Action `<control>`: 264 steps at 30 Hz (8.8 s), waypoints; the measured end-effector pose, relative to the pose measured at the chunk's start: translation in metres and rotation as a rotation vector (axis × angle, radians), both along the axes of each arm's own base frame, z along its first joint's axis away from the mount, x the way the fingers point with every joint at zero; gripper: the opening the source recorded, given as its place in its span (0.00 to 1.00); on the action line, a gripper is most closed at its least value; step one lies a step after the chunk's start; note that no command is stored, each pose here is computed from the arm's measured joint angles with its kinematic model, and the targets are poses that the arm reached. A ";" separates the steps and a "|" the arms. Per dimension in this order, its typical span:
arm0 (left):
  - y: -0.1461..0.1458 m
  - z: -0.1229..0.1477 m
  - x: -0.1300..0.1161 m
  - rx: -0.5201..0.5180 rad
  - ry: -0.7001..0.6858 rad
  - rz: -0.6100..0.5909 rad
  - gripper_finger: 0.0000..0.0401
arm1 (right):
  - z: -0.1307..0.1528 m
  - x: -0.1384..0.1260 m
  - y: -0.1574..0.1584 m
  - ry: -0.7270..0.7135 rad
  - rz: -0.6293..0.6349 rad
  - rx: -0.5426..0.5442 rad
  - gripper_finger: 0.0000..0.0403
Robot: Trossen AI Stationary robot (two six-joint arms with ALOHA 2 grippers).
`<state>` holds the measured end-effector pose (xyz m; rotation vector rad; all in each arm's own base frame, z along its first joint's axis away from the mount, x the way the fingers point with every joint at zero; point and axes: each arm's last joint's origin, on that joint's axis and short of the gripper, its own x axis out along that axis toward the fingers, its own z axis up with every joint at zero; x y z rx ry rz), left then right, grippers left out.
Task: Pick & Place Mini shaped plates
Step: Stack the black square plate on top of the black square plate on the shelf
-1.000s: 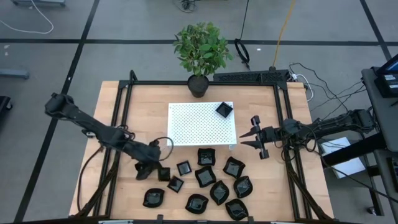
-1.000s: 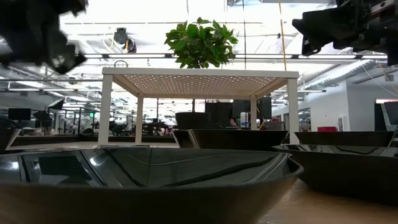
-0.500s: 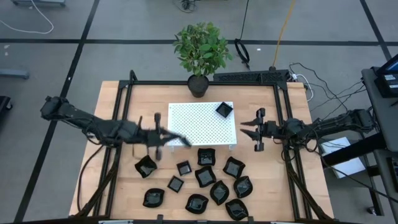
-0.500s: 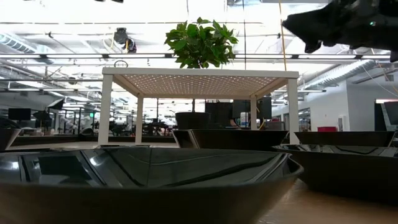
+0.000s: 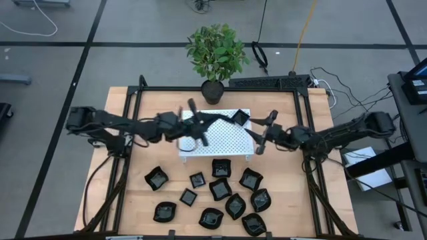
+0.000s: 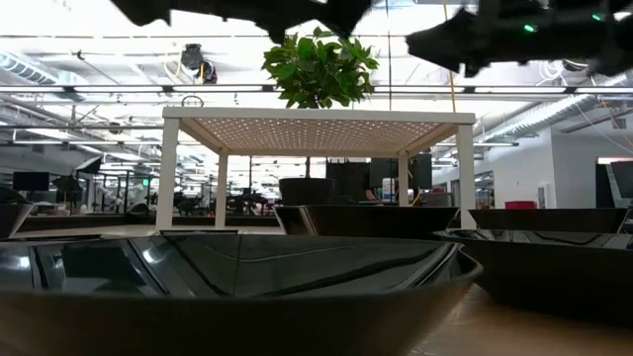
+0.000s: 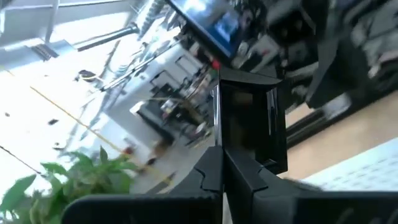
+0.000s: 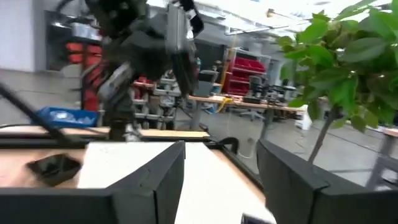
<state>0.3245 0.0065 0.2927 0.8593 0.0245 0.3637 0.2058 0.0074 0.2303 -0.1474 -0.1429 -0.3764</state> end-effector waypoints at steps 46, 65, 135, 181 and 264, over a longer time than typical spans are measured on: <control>-0.004 0.004 0.040 -0.013 0.004 0.054 0.20 | 0.014 0.028 -0.021 -0.117 -0.055 0.028 0.01; -0.017 0.031 -0.018 -0.571 0.136 0.032 0.83 | 0.040 0.045 -0.040 0.200 -0.118 0.023 0.00; 0.005 0.008 -0.035 -0.694 0.302 0.197 0.84 | 0.103 0.067 -0.145 1.004 0.156 0.413 0.29; 0.012 -0.012 -0.130 -0.928 -0.054 0.135 0.84 | 0.029 -0.074 -0.022 0.211 0.365 0.307 0.22; -0.189 -0.132 -0.071 -1.578 0.836 0.486 0.62 | 0.039 -0.023 0.068 0.374 0.389 -0.142 0.33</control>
